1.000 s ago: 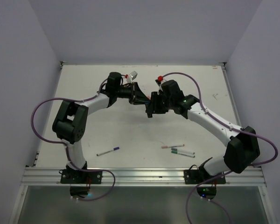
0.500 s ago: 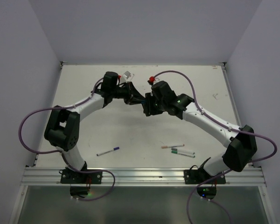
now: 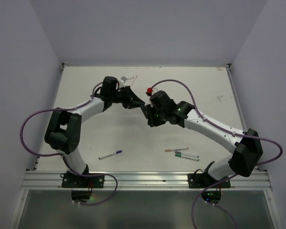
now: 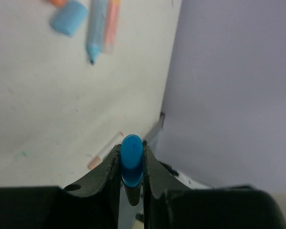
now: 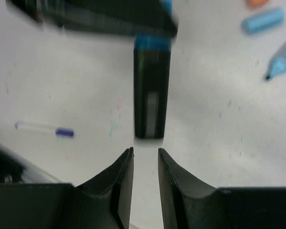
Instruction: Open the pen caps
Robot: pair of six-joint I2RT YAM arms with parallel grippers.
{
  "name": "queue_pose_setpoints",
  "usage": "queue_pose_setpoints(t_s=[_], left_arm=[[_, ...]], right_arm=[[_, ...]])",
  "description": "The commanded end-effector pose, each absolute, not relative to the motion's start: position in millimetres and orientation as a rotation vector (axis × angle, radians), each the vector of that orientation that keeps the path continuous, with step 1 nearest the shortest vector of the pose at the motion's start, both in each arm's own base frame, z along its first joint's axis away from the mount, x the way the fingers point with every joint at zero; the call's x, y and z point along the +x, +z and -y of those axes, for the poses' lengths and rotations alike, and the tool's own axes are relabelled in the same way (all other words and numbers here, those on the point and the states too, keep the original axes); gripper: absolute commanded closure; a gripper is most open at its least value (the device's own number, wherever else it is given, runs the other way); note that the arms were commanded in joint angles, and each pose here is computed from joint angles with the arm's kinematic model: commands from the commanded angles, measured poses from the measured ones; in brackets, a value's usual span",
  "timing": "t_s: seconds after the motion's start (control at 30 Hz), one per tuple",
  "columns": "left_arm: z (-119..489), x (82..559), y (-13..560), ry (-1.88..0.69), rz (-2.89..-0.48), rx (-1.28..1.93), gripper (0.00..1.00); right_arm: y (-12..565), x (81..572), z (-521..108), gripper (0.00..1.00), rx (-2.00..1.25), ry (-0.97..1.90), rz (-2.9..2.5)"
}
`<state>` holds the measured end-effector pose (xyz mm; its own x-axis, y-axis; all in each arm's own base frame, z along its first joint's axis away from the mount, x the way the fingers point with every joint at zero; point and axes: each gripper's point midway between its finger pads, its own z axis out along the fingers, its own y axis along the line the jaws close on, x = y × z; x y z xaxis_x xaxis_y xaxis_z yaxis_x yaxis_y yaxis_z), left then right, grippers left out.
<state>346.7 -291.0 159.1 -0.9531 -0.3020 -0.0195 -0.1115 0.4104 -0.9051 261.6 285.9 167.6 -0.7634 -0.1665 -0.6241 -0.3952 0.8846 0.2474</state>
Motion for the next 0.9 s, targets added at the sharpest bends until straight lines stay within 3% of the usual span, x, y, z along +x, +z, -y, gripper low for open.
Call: queue_pose_setpoints(t_s=[0.0, 0.13, 0.23, 0.57, 0.87], left_arm=[[234, 424, 168, -1.341, -2.216, -0.563, 1.00], [251, 421, 196, -1.609, -2.007, -0.423, 1.00], [260, 411, 200, -1.712, -2.004, -0.334, 1.00], [238, 419, 166, -1.274, -2.220, -0.127, 1.00], [238, 429, 152, -1.210, -2.319, -0.026, 1.00]], right_arm=[[147, 188, -243, 1.00, -0.587, 0.347, -2.667], [157, 177, -255, 1.00, -0.594, 0.522, -2.636], [160, 171, -276, 1.00, -0.552, 0.693, -2.628], [152, 175, -261, 1.00, -0.379, 0.678, -2.634], [161, 214, -198, 1.00, -0.204, 0.641, -2.647]])
